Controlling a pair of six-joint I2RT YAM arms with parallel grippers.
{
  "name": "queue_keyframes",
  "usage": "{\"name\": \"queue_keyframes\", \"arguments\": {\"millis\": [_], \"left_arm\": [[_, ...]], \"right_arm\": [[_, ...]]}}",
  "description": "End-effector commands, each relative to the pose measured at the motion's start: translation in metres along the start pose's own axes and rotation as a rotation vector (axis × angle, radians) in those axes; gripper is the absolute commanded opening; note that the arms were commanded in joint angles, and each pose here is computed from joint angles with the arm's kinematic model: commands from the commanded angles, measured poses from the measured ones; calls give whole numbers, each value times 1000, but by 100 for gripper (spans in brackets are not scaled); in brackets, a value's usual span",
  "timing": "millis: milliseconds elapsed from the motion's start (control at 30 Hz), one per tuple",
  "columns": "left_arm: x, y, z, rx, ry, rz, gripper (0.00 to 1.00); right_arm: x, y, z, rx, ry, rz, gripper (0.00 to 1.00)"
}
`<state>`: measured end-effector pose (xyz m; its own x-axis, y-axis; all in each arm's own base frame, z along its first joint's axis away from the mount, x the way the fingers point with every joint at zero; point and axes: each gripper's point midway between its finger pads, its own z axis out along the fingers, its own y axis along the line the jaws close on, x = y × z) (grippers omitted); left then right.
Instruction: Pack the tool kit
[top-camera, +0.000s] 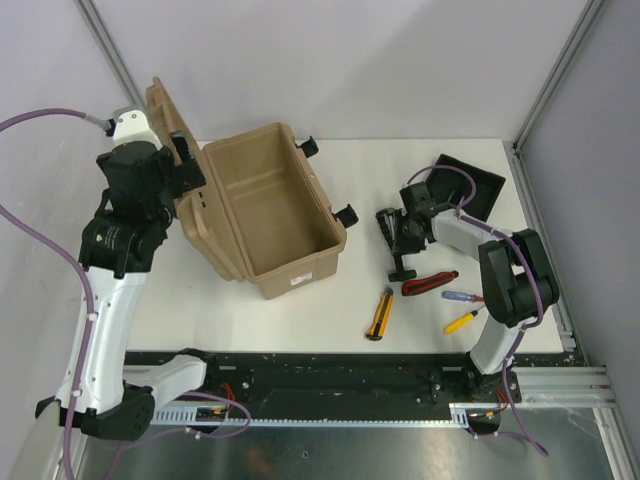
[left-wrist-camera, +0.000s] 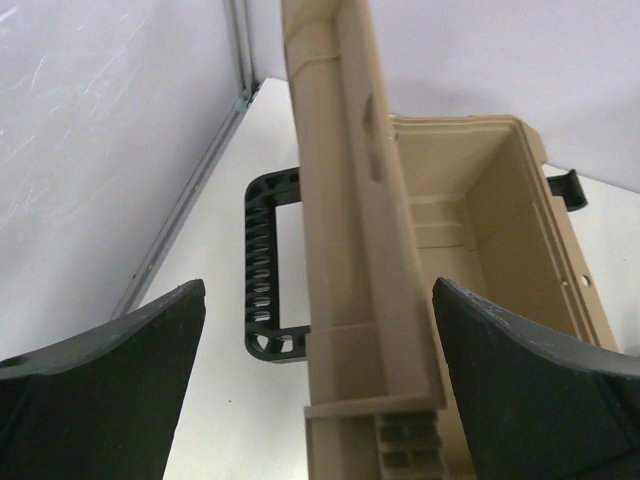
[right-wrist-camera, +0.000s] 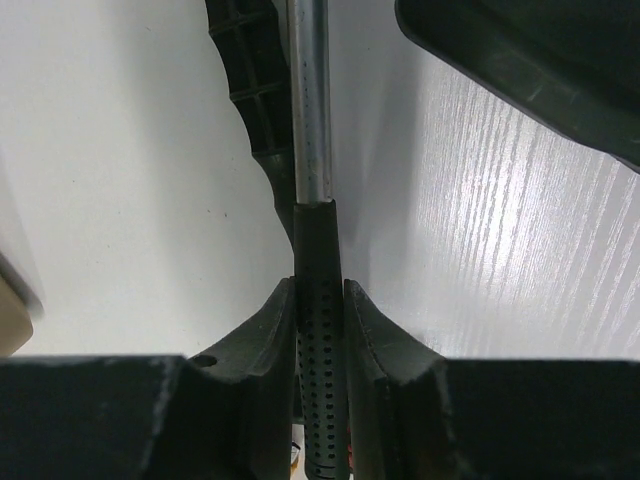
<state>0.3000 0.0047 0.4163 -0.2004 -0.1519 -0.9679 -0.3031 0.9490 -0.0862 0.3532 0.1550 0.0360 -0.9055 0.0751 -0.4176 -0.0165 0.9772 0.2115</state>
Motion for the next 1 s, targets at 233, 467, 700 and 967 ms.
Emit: {"name": "queue_keyframes", "arguments": {"millis": [233, 467, 700, 967], "left_arm": [[2, -13, 16, 93, 72, -17, 95], [-1, -28, 15, 175, 77, 6, 65], [-5, -47, 12, 294, 69, 64, 52], [-6, -76, -2, 494, 48, 96, 51]], "right_arm": [[-37, 15, -39, -47, -168, 18, 0], [-60, 21, -71, -89, -276, 39, 0], [-74, 33, -99, -162, -349, 31, 0], [-48, 29, -78, -118, -235, 34, 0]]}}
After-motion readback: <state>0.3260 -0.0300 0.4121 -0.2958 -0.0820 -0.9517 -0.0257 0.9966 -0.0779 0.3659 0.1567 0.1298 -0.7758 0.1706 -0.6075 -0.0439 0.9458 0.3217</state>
